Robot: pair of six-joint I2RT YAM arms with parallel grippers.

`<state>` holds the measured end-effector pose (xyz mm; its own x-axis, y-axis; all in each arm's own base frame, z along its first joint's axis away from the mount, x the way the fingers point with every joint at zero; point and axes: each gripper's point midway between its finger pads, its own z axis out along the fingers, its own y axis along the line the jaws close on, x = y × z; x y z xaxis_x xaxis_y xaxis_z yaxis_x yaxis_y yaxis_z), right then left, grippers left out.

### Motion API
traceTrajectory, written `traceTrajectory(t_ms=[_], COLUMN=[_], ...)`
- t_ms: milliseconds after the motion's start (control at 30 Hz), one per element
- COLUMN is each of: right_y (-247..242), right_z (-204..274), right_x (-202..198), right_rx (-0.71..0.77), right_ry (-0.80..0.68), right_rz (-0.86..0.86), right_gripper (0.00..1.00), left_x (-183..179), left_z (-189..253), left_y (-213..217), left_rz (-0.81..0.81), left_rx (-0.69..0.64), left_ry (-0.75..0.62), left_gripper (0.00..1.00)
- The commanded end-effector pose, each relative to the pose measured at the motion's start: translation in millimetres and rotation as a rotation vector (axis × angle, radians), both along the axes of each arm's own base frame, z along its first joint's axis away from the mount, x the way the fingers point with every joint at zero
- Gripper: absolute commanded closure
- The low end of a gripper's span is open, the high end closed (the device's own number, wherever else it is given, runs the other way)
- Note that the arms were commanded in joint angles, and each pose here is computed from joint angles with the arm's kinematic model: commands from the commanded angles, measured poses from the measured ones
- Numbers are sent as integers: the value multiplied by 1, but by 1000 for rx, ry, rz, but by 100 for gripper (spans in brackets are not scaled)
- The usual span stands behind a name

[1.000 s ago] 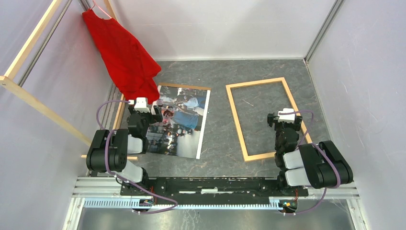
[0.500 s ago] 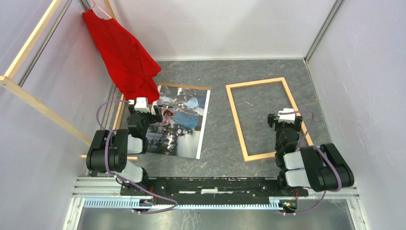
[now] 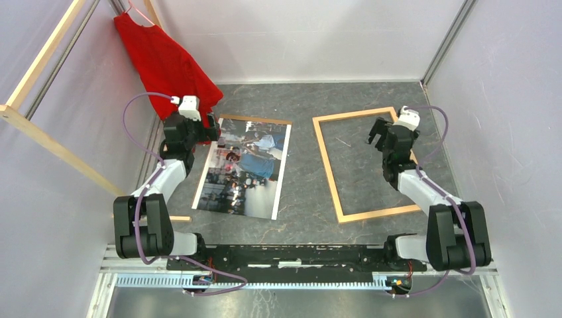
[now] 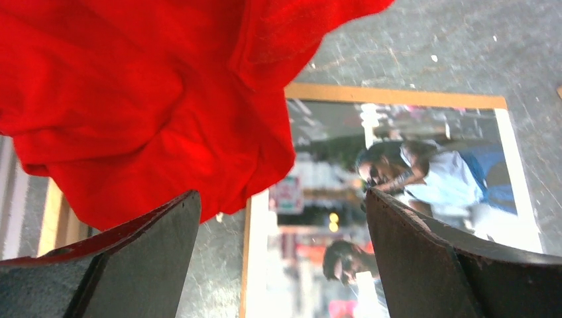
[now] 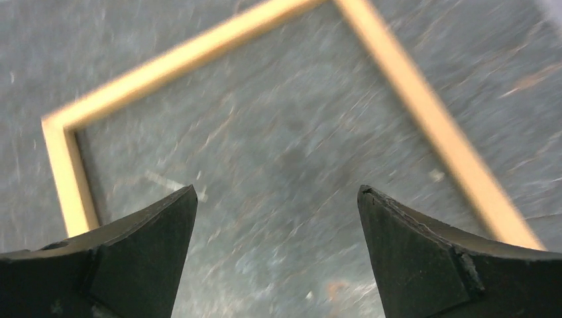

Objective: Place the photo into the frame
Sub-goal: Turn over the photo frame at the center of the board.

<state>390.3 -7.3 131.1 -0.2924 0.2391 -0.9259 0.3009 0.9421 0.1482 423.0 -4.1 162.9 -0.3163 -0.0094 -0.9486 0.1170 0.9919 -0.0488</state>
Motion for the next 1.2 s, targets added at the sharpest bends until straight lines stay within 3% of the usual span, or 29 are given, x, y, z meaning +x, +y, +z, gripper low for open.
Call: traceTrajectory(t_ms=[0, 167, 300, 500, 667, 833, 1167], right_y=[60, 131, 168, 175, 182, 185, 199], right_z=[-41, -51, -56, -89, -100, -109, -126], right_x=[-20, -36, -51, -63, -70, -77, -87], right_rx=[51, -39, -67, -170, -229, -227, -168], right_ry=[228, 332, 332, 480, 504, 518, 583], right_rz=[149, 346, 471, 473, 482, 479, 487], right_gripper=[2, 2, 2, 2, 2, 14, 51], left_x=[-27, -36, -47, -61, -70, -83, -101], left_z=[-16, -14, -20, -19, -20, -34, -61], left_y=[-15, -20, -15, -19, -35, -58, -91], left_rz=[-96, -135, -148, -183, -244, -327, -431], left_rx=[-21, -19, 27, 35, 20, 26, 63], left_ry=[205, 276, 358, 374, 395, 453, 529], left_gripper=[0, 0, 0, 0, 0, 0, 0])
